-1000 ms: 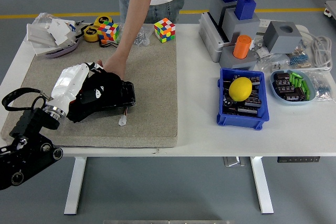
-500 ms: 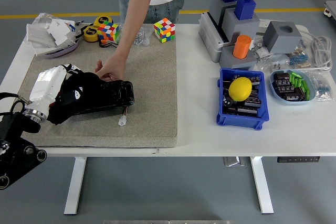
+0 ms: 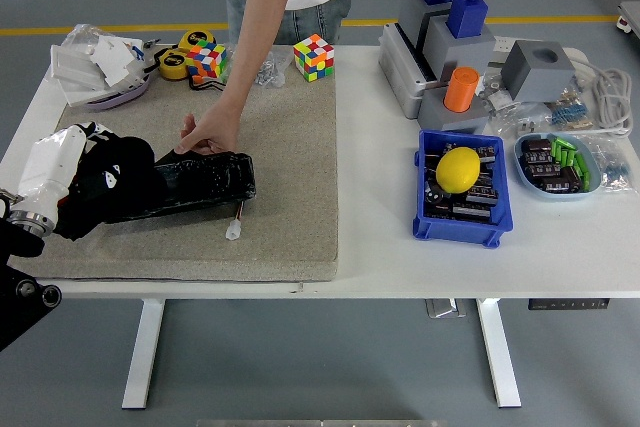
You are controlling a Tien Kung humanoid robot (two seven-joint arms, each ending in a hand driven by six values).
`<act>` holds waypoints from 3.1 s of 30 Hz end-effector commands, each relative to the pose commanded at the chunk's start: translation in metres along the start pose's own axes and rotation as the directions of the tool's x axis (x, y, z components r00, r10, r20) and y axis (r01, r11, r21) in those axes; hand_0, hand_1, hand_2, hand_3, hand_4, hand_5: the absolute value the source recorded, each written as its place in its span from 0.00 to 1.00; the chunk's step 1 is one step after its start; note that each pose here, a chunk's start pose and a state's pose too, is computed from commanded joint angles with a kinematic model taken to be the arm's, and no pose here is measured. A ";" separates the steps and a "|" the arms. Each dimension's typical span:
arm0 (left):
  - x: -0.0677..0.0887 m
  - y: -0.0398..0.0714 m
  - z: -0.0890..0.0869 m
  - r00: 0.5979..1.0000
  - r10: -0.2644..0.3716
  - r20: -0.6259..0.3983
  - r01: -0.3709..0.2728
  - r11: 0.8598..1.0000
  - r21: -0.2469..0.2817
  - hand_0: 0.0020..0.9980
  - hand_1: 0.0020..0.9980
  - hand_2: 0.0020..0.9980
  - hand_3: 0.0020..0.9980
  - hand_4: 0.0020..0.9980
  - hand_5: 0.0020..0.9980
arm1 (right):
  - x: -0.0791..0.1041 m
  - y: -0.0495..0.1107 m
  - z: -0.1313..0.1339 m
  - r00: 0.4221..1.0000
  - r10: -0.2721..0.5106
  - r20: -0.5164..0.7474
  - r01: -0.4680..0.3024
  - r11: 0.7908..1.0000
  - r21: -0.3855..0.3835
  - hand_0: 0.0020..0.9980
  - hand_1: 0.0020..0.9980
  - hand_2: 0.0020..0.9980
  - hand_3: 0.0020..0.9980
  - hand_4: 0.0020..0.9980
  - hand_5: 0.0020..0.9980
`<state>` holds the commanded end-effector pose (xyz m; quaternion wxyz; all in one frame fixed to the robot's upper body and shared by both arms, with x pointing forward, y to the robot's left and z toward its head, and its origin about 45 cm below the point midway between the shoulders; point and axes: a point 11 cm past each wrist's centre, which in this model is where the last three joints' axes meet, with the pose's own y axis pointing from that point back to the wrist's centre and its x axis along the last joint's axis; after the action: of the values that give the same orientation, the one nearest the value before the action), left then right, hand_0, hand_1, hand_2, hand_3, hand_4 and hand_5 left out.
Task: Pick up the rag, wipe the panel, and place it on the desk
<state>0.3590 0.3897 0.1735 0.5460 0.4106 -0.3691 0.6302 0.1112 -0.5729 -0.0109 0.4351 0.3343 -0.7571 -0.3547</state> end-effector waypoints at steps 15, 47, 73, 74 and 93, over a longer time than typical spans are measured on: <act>0.025 -0.001 -0.024 0.997 0.079 -0.014 -0.078 0.995 0.064 0.19 0.13 0.55 0.56 0.46 0.00 | -0.002 0.000 -0.003 1.000 -0.001 0.007 0.001 1.000 0.005 0.76 0.62 0.70 0.60 0.98 0.59; 0.010 0.007 -0.065 0.995 0.070 -0.066 -0.062 0.990 0.123 0.35 0.50 0.59 0.59 0.75 0.11 | -0.004 0.000 -0.002 1.000 -0.003 0.005 0.003 1.000 0.005 0.76 0.62 0.70 0.60 0.98 0.59; 0.020 0.009 -0.077 0.995 0.089 -0.051 -0.077 0.978 0.195 0.40 0.62 0.75 0.77 1.00 0.34 | -0.004 0.000 -0.001 1.000 -0.002 0.002 0.002 1.000 0.004 0.76 0.61 0.70 0.60 0.98 0.59; 0.022 0.008 -0.075 0.994 0.092 -0.054 -0.081 0.979 0.189 0.40 0.62 0.75 0.77 1.00 0.34 | -0.005 0.000 0.000 1.000 -0.003 0.002 0.003 1.000 0.004 0.76 0.61 0.70 0.60 0.98 0.59; 0.056 0.001 -0.053 0.977 0.172 -0.127 -0.154 0.978 0.141 0.40 0.62 0.75 0.78 1.00 0.50 | -0.004 0.000 -0.003 1.000 -0.002 0.003 0.002 1.000 0.005 0.76 0.61 0.70 0.60 0.98 0.59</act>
<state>0.3482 0.4596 0.2045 0.4886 0.3688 -0.3209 0.7227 0.1150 -0.5704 -0.0115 0.4329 0.3357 -0.7582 -0.3535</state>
